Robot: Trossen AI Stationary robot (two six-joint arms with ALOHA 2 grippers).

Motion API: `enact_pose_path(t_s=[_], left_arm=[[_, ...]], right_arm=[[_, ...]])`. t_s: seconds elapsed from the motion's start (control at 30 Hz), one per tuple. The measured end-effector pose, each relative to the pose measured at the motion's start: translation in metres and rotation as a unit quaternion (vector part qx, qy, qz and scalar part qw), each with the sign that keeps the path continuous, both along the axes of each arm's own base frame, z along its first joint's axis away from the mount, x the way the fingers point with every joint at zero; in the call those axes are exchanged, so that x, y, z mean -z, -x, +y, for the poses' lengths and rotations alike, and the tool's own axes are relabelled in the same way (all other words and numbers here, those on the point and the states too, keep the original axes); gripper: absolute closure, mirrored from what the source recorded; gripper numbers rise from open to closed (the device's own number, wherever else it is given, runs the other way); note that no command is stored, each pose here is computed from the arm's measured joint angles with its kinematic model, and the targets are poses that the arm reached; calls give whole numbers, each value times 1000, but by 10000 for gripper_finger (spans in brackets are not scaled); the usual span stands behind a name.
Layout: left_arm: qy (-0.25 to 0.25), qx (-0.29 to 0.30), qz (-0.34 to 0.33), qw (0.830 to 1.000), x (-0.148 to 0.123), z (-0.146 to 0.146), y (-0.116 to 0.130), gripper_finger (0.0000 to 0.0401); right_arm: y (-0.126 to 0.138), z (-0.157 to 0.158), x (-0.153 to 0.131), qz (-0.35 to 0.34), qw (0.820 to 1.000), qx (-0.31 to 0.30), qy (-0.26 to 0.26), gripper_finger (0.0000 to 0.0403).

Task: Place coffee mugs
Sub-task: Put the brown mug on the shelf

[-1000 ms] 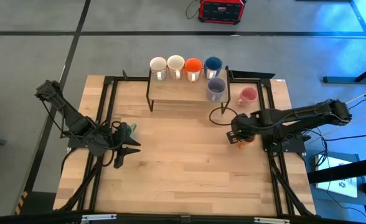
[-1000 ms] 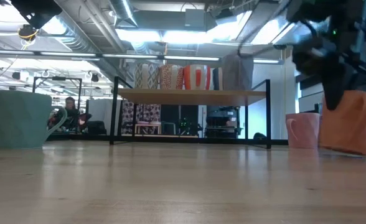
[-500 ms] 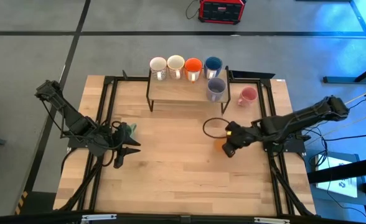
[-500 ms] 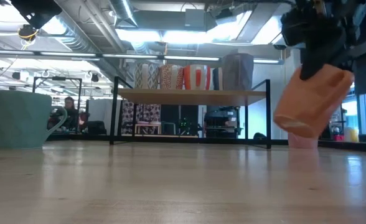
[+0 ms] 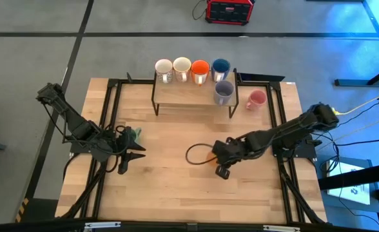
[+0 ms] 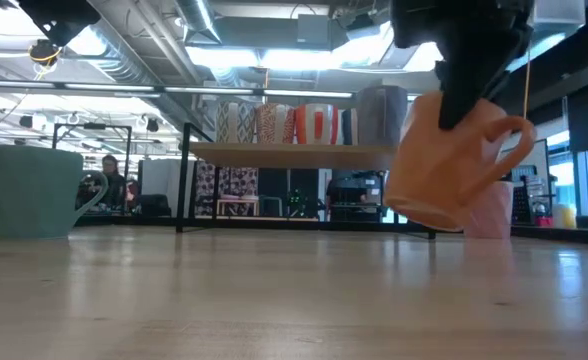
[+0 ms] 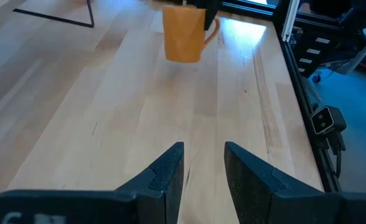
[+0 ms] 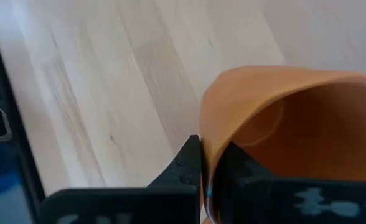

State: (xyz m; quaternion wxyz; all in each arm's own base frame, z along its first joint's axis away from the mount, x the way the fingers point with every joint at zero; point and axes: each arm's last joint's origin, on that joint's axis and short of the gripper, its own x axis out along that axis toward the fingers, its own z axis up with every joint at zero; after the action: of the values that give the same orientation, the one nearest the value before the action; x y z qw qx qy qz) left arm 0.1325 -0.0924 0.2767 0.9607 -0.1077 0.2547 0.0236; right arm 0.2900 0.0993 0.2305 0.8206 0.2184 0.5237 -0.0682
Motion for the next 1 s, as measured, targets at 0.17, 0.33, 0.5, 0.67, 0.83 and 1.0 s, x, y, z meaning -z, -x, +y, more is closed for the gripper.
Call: enact_pose_path(t_s=[0.17,0.33,0.5,0.67,0.83,1.0], left_arm=[[1,0,-1,1000,0,0,0,291],[1,0,-1,1000,0,0,0,291],[2,0,-2,1000,0,0,0,291],[4,2,-3,1000,-1,0,0,291],[4,0,-4,1000,-1,0,0,291],[4,0,-4,1000,-1,0,0,291]], right_arm=[[-18,7,6,39,998,-47,19,400],[-28,12,17,59,996,-74,5,400],[-29,14,22,70,994,-83,-8,395],[-30,12,22,71,994,-78,-8,391],[-30,11,22,71,994,-78,-14,392],[-30,12,23,73,995,-73,-11,385]])
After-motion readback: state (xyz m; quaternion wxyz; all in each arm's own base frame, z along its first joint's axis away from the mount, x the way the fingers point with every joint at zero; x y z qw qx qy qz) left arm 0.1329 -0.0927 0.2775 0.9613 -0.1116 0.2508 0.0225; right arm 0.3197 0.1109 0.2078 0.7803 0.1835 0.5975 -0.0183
